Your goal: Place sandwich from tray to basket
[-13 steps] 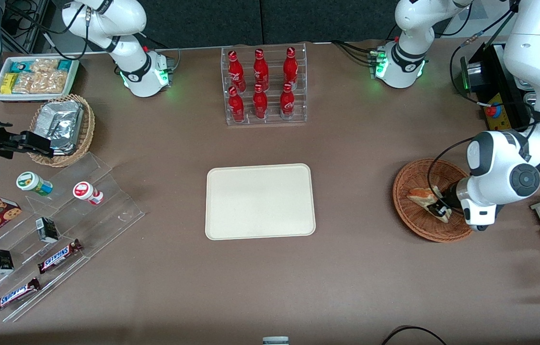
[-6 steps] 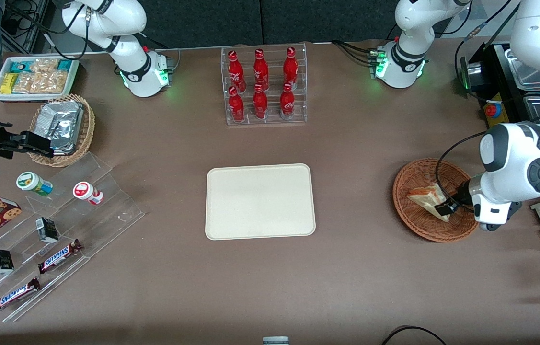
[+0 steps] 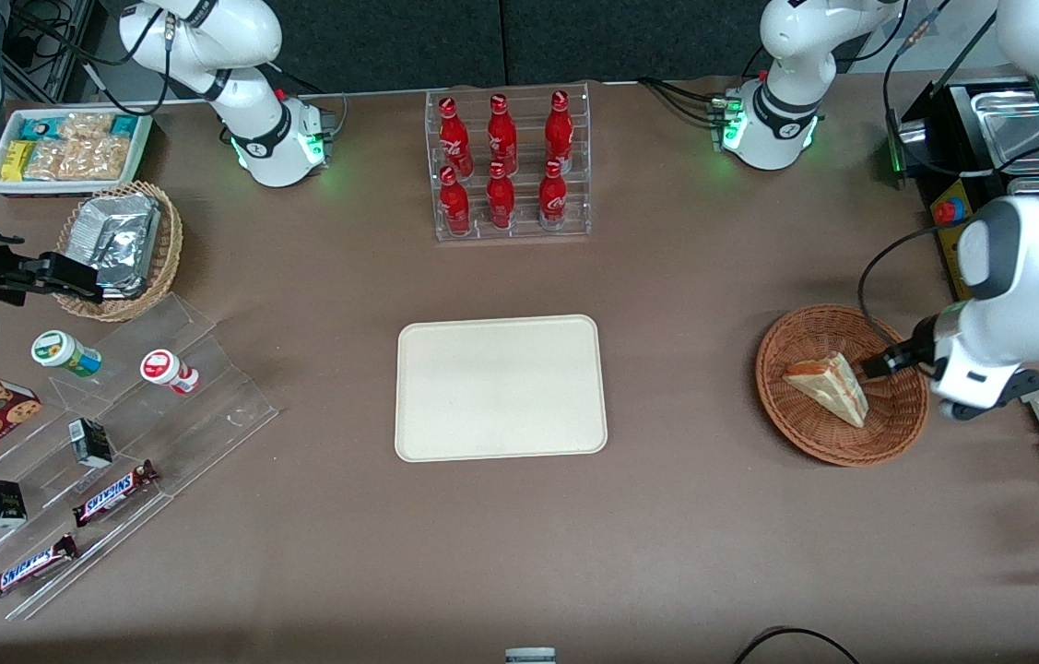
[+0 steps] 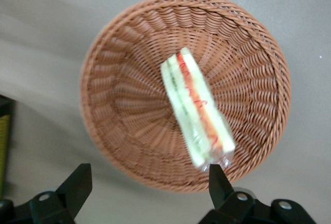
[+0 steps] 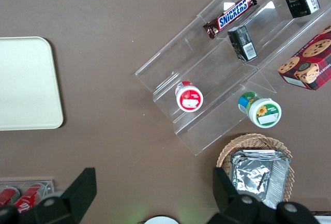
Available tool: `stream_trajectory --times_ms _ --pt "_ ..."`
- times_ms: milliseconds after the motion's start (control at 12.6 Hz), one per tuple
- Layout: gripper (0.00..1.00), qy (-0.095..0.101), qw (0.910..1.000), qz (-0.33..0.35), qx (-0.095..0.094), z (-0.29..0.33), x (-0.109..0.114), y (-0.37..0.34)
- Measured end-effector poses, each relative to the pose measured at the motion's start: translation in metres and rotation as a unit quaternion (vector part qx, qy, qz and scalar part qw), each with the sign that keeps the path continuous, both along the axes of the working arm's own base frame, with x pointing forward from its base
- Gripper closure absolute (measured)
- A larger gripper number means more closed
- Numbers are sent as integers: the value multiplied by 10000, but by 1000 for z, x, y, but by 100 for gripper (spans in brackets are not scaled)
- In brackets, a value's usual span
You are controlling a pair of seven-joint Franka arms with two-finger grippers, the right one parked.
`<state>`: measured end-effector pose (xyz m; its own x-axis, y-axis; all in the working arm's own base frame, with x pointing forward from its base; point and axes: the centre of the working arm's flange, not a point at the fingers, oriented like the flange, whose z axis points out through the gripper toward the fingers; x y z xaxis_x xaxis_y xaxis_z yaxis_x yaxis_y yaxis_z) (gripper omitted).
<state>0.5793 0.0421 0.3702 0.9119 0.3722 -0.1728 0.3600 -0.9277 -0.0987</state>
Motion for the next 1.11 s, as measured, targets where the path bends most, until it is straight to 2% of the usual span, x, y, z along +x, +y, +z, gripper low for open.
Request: stream_trajectory --times_ms 158,237,395,554,791,1107 --pt "0 -84 9999 -127 68 31 -6 1" --pt "0 -66 9998 -199 71 47 -9 -2" --pt "0 21 9991 -400 -137 92 -11 -12" --pt "0 -105 9971 -665 -343 149 -7 -17" --pt "0 -371 9952 -826 -368 198 -4 -22" --pt "0 -515 9930 -995 -376 212 -2 -38"
